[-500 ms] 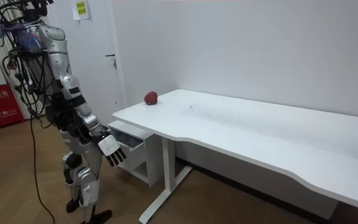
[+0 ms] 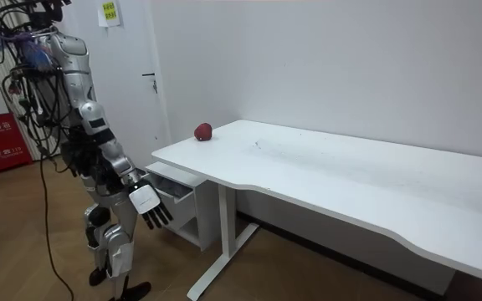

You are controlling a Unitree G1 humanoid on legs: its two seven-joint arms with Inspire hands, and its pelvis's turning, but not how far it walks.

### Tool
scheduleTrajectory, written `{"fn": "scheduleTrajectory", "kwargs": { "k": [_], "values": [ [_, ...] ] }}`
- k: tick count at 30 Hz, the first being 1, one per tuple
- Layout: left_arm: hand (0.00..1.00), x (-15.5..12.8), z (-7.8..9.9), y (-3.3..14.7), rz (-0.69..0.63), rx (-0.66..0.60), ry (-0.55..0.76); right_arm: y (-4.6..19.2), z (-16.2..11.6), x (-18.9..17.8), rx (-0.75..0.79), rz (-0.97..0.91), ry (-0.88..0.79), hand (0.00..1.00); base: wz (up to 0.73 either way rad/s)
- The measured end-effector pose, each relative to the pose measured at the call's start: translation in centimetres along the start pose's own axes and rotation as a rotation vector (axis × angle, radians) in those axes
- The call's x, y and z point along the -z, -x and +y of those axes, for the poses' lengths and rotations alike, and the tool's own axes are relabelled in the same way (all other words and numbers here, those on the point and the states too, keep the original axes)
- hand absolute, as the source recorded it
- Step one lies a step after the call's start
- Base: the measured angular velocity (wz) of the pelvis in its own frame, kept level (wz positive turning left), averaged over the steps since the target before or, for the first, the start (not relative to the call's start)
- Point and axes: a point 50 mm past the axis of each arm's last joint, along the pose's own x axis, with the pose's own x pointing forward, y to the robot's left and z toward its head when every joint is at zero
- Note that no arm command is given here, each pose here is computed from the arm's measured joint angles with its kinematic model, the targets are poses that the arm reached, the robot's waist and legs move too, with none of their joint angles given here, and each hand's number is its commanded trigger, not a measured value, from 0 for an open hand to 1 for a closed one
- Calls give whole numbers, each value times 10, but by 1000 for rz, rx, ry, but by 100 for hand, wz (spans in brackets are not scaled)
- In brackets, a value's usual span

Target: Put apple and close drawer

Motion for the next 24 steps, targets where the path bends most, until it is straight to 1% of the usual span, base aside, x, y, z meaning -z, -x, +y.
{"fn": "scheduleTrajectory", "kwargs": {
  "k": [1, 4, 7, 8, 9, 10, 12, 15, 18, 22, 24],
  "values": [
    [0, 0, 1, 0, 1, -3, 5, 0, -2, 0, 17, 4, -22, 0, 0],
    [0, 6, 2, 1, 25, -11, 28, -1, -11, 1, 98, 43, -242, 0, 3],
    [0, 13, 11, 1, 55, -45, 73, -2, -21, -9, 193, 69, -598, 0, -4],
    [0, 15, 12, 1, 61, -52, 83, -2, -23, -10, 206, 74, -650, 0, 0],
    [0, 17, 15, 2, 70, -63, 98, -2, -27, -12, 233, 81, -744, 0, 0],
    [0, 18, 16, 2, 72, -67, 104, -2, -28, -13, 243, 85, -791, 0, 0],
    [0, 18, 19, 1, 74, -75, 116, -2, -36, -16, 280, 95, -970, 0, 0],
    [0, 14, 20, 0, 62, -77, 125, -1, -43, -25, 317, 84, -1115, 0, 0],
    [0, 12, 19, 0, 56, -68, 125, 0, -49, -36, 358, 73, -1217, 0, -3],
    [0, 11, 18, 0, 60, -55, 125, 2, -54, -51, 400, 68, -1294, 0, -6],
    [0, 15, 20, 0, 78, -52, 120, 7, -62, -66, 423, 56, -1399, 0, 0]
  ]
}}
